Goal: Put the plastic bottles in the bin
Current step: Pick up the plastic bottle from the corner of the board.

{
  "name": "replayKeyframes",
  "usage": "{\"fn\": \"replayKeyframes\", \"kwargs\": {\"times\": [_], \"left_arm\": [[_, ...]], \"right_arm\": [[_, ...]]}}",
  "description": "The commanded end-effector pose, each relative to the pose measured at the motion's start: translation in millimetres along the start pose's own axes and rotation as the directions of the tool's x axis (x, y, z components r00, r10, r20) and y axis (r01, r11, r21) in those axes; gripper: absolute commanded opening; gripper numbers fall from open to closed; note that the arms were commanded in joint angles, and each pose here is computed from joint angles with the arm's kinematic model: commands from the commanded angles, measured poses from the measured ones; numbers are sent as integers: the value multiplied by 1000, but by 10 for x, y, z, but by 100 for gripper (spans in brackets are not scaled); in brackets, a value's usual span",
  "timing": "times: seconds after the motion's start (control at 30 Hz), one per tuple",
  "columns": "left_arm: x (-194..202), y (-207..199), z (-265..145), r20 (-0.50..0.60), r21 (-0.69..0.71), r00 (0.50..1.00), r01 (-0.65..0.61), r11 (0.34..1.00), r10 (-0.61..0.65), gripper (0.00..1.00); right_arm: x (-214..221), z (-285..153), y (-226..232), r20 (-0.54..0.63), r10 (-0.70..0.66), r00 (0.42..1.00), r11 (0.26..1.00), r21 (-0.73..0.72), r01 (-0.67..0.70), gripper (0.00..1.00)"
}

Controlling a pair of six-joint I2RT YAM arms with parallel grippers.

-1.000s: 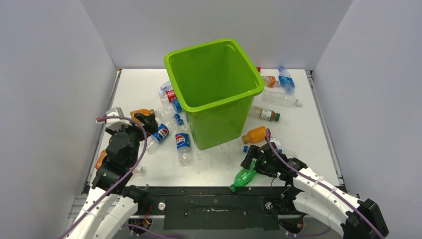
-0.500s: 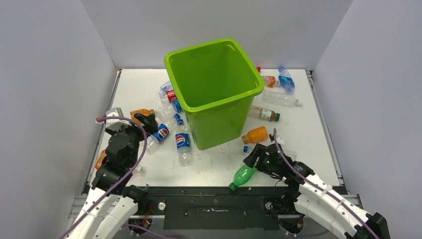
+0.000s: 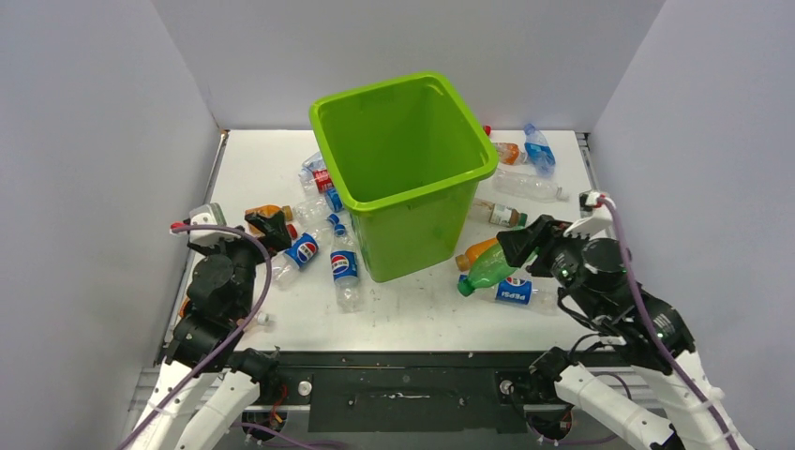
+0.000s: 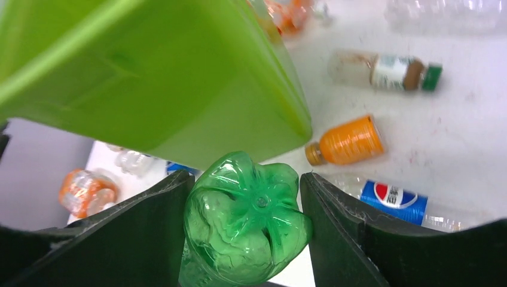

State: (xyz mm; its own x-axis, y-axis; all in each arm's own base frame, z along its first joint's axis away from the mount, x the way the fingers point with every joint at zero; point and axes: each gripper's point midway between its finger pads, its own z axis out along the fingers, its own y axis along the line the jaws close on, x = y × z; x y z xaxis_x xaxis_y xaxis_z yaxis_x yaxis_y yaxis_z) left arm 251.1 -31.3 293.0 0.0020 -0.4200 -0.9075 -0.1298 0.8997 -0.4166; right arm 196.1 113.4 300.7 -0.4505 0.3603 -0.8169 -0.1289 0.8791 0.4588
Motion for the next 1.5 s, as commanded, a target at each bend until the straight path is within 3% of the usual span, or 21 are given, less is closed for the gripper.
{"fn": "replayKeyframes", "kwargs": {"times": [0.0, 0.1, 0.17, 0.23, 0.33, 0.47, 0.53, 0.77, 0.9, 0.97, 1.1, 1.3, 1.47], "left_arm": [[-759, -395, -235, 143, 174, 988, 28, 984, -54, 96], [-1071, -711, -511, 158, 349, 985, 15, 937, -75, 96], [-1263, -1005, -771, 162, 514, 981, 9, 858, -107, 96], [-1369, -1324, -1053, 137, 680, 983, -1, 733, -126, 96], [-1367, -1766, -1370, 2, 851, 993, 58, 521, -114, 96], [-1239, -2250, -1643, -234, 947, 972, 229, 226, -3, 96], [-1206, -2391, -1670, -306, 944, 951, 296, 147, 51, 96], [-955, -2628, -1781, -290, 954, 942, 272, 123, 166, 96], [-659, -2710, -1801, -283, 954, 925, 246, 169, 252, 96], [-590, -2766, -1843, -283, 955, 924, 249, 160, 256, 96], [-645, -2852, -1895, -281, 957, 944, 261, 131, 171, 96], [-992, -2802, -1764, -278, 944, 949, 298, 141, -150, 96], [-973, -2857, -1679, -273, 938, 936, 310, 157, -220, 100]], "right_arm": [[-355, -341, 370, 62, -117, 991, 975, -182, 126, 5], [-444, -543, 798, 93, -140, 986, 900, -402, 166, 5], [-445, -663, 1042, 111, -142, 984, 827, -532, 180, 5], [-429, -753, 1261, 117, -132, 984, 746, -643, 177, 5], [-472, -907, 1572, 142, -97, 985, 604, -778, 171, 5], [-625, -1080, 1859, 173, -36, 984, 459, -872, 170, 5], [-726, -1097, 1956, 182, 4, 983, 422, -892, 164, 5], [-1026, -1137, 2098, 245, 143, 959, 369, -912, 178, 5], [-1263, -1203, 2043, 343, 256, 904, 391, -892, 228, 5], [-1339, -1211, 2015, 365, 301, 881, 400, -887, 231, 5], [-1407, -1182, 1936, 367, 394, 843, 403, -893, 200, 5], [-1482, -1132, 1693, 345, 556, 756, 413, -904, 109, 5], [-1500, -1029, 1630, 294, 624, 724, 391, -920, 37, 5]]}}
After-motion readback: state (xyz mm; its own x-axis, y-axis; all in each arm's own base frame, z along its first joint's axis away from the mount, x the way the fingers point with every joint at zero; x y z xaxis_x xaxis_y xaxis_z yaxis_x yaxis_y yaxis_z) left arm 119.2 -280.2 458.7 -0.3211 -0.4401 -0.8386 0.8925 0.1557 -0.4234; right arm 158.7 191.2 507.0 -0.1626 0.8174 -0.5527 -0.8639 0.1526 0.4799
